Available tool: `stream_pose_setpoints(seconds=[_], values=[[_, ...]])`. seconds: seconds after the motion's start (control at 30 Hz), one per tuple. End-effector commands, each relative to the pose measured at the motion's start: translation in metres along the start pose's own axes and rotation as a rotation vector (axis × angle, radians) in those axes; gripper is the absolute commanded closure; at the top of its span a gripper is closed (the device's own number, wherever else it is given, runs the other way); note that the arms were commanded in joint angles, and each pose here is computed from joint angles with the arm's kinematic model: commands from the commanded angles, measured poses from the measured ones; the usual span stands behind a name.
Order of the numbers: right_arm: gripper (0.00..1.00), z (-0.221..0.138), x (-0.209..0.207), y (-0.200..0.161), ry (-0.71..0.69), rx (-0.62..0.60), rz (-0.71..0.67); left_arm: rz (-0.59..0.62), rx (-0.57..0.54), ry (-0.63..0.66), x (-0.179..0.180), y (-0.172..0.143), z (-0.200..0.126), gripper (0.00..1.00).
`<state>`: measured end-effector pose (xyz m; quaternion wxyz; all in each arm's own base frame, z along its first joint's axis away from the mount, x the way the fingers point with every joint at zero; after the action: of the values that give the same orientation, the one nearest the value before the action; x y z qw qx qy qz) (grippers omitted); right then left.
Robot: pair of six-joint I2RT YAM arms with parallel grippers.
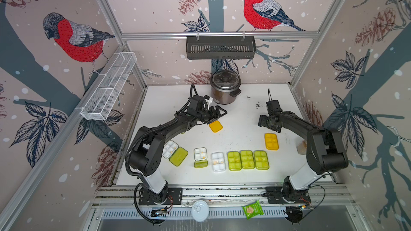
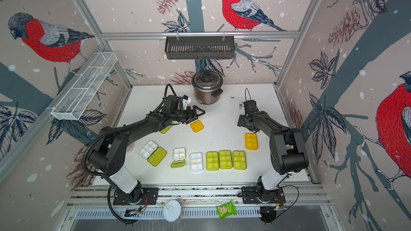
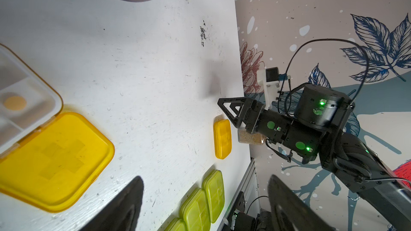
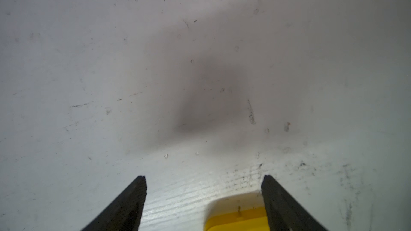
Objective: Close pillboxes
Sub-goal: Move the pillbox to the center of the board.
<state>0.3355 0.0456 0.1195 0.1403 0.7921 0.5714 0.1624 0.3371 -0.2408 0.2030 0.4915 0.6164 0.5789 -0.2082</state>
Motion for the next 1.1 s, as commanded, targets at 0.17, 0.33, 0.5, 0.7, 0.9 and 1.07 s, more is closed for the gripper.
stream_pose_setpoints(seconds=[0.17,0.33,0.5,0.7,0.9,1.07], values=[[0.17,0.012,-0.001,-0.012,0.019,0.042,-0.006,0.02,-0.014,-0.02,-0.007,0.004,-0.004,0.13],[0.17,0.011,-0.001,-0.026,0.028,0.063,-0.012,0.017,-0.015,-0.031,-0.008,0.004,-0.005,0.13],[0.17,0.008,-0.001,-0.038,0.03,0.075,-0.021,0.022,-0.021,-0.037,-0.011,0.004,-0.007,0.13],[0.17,0.007,-0.001,-0.051,0.022,0.087,-0.035,0.018,-0.019,-0.032,-0.009,0.004,-0.006,0.13],[0.17,0.005,0.001,-0.06,0.03,0.096,-0.039,0.017,-0.017,-0.038,-0.01,0.004,-0.006,0.13],[0.17,0.007,0.002,-0.072,0.018,0.118,-0.059,0.014,-0.016,-0.034,-0.008,0.003,-0.005,0.14]])
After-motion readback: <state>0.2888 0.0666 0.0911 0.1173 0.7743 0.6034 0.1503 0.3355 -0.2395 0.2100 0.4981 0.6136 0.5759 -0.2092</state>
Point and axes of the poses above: each gripper's point midway between its finger pads, its own z axis out along the fingers, its own x axis along the line the jaws close on, y = z × x, the point moved 8 cm from there along -z, back along the fingers, and after that the axes turned 4 degrees about z, right-handed, at the moved point
